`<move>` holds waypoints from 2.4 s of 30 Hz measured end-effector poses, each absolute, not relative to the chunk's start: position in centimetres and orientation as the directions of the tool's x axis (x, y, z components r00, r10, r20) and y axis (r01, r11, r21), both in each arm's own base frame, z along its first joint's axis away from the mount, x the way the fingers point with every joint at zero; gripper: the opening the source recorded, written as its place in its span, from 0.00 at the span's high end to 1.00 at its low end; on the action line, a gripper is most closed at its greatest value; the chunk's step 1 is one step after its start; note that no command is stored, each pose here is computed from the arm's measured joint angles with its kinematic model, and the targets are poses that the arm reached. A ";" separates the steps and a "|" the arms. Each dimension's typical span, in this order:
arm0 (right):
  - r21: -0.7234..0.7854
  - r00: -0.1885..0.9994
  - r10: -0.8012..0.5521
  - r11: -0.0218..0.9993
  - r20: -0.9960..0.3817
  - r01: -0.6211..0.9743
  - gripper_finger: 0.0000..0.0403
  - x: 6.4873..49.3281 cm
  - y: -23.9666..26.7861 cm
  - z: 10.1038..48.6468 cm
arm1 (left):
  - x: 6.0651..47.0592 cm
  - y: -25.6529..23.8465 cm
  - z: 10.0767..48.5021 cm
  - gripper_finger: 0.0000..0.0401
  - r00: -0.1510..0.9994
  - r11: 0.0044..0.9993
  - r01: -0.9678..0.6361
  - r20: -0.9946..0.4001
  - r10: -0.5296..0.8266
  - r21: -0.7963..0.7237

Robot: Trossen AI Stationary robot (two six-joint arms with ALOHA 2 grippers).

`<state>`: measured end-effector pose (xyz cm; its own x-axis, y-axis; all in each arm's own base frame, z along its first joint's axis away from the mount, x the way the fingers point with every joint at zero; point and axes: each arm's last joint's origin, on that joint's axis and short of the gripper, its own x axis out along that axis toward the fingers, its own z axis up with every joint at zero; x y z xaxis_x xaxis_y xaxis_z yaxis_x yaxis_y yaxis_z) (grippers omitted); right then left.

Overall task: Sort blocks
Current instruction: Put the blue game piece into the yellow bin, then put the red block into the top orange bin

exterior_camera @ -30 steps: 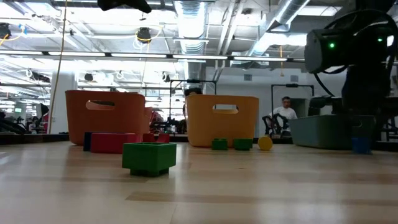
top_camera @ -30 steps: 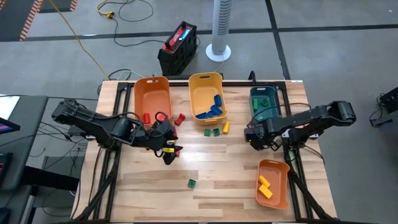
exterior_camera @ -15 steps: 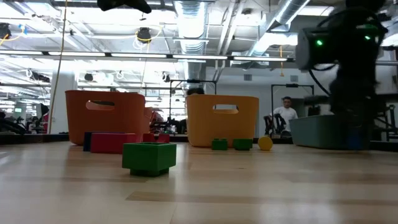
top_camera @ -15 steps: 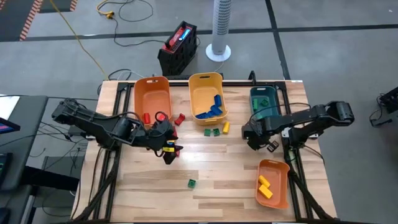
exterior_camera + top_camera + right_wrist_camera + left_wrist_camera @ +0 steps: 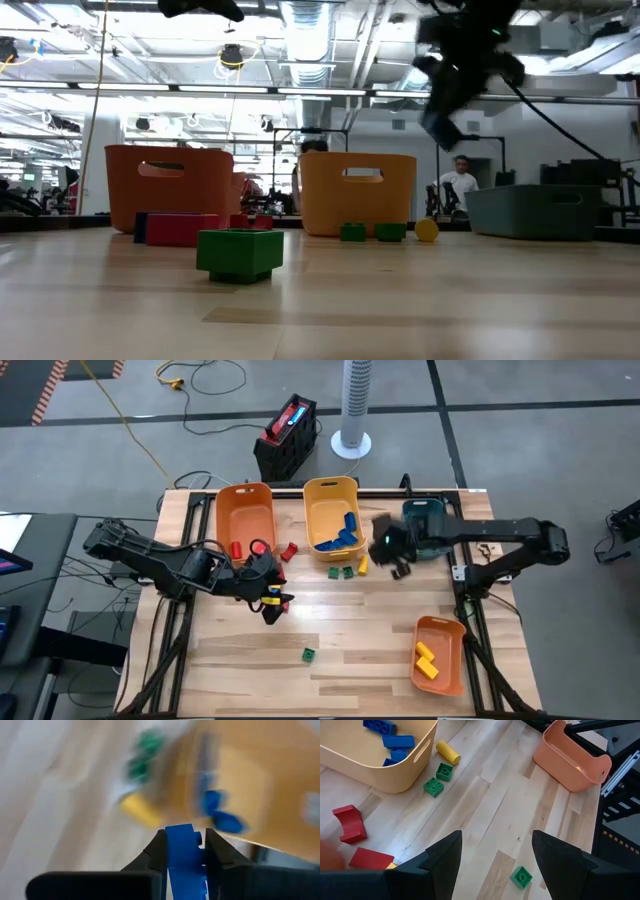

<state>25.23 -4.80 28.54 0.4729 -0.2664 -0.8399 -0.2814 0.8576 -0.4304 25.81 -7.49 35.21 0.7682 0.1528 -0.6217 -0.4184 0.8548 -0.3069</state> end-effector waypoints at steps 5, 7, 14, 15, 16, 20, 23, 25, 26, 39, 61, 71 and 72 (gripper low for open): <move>-0.505 0.632 -0.358 0.861 -0.687 -0.060 0.81 26.7 -7.4 31.9 | 25.8 -7.5 35.2 0.41 0.769 0.854 -0.423 -0.619 0.161 -0.303; -0.515 0.695 -0.374 0.857 -0.614 0.006 0.81 27.9 -7.8 32.5 | 25.8 -7.4 35.2 0.41 0.769 0.853 -0.428 -0.616 0.170 -0.299; -0.152 0.721 -0.244 0.970 -0.648 0.192 0.81 32.6 -9.0 30.1 | 25.7 -7.7 35.2 0.41 0.771 0.845 -0.432 -0.615 0.165 -0.315; -0.103 0.707 -0.233 0.970 -0.668 0.222 0.81 33.3 -9.2 29.6 | 25.7 -7.8 35.2 0.41 0.772 0.846 -0.429 -0.615 0.161 -0.316; -0.063 0.689 -0.221 0.967 -0.690 0.247 0.81 33.8 -9.3 29.1 | 25.6 -8.0 35.2 0.41 0.773 0.848 -0.425 -0.615 0.157 -0.318; 0.026 0.590 -0.175 0.948 -0.789 0.316 0.81 35.2 -9.8 27.2 | 25.5 -8.4 35.2 0.41 0.773 0.850 -0.416 -0.618 0.143 -0.323; 0.044 0.514 -0.142 0.942 -0.846 0.333 0.79 35.6 -10.0 25.9 | 25.3 -8.6 35.1 0.41 0.766 0.849 -0.419 -0.628 0.141 -0.321; 0.038 0.467 -0.129 0.943 -0.875 0.331 0.76 35.8 -10.1 25.3 | 25.2 -8.6 35.0 0.41 0.760 0.846 -0.426 -0.634 0.141 -0.322; 0.031 0.446 -0.123 0.946 -0.887 0.322 0.74 35.9 -10.1 25.0 | 25.2 -8.6 35.0 0.41 0.757 0.845 -0.428 -0.638 0.142 -0.320; 0.032 0.557 -0.172 0.941 -0.812 0.338 0.32 34.3 -11.9 31.5 | 24.8 -8.6 34.5 0.41 0.711 0.867 -0.407 -0.696 0.102 -0.288; 0.071 0.794 -0.153 0.968 -0.589 0.240 0.32 31.4 2.3 39.1 | 28.0 -8.1 23.4 0.41 0.312 0.989 0.136 -0.950 0.007 0.051; 0.090 0.760 -0.176 0.952 -0.626 0.294 0.32 30.6 4.7 38.6 | 30.5 -4.1 21.5 0.41 0.298 0.991 0.132 -0.954 -0.032 0.007; 0.090 0.761 -0.180 0.950 -0.624 0.299 0.32 30.6 4.9 38.6 | 30.6 -3.8 21.5 0.41 0.304 0.990 0.140 -0.952 -0.036 0.008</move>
